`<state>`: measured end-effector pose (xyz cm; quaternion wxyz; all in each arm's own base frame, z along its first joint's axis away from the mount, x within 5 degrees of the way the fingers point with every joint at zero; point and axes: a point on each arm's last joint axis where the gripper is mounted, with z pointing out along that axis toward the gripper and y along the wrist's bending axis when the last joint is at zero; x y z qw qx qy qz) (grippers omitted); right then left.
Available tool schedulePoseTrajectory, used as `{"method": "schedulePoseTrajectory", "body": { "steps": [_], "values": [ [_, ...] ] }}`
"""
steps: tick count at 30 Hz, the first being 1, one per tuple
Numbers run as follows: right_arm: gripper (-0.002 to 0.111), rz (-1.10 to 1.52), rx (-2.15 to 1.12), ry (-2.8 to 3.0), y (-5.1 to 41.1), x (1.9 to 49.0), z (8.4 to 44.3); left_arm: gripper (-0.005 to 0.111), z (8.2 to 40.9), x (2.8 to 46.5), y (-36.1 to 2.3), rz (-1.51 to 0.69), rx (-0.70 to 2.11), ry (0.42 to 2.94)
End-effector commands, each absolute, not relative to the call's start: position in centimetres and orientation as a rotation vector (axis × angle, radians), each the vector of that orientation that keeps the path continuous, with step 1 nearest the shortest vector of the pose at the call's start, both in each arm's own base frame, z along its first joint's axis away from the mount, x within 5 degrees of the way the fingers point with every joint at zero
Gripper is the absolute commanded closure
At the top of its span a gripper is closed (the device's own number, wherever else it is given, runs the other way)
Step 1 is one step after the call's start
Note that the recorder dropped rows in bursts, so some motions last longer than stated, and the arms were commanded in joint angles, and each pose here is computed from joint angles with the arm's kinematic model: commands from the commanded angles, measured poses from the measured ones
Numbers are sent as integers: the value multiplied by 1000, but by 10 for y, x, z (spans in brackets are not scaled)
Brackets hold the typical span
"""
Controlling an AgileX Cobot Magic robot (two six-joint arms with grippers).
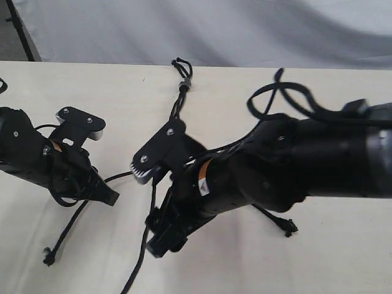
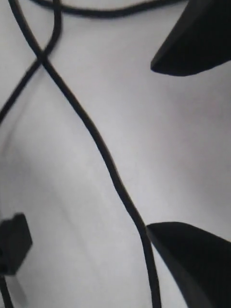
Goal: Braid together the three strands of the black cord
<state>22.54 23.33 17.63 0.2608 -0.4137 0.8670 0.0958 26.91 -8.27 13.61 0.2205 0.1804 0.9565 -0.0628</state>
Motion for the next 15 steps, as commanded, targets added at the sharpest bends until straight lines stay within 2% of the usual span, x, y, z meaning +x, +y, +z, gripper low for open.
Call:
{"method": "schedulePoseTrajectory", "body": {
  "steps": [1,9,12,15],
  "values": [
    [31,254,-1185,2454,259,226,164,106,134,268,-83,-202,432,2666],
    [32,271,-1092,2561,282,238,148,106,131,266,-81,-192,399,2657],
    [38,267,-1096,2581,285,236,140,106,131,266,-81,-201,369,2657],
    [51,264,-1075,2608,286,236,134,106,131,266,-81,-201,369,2657]
  ]
}}
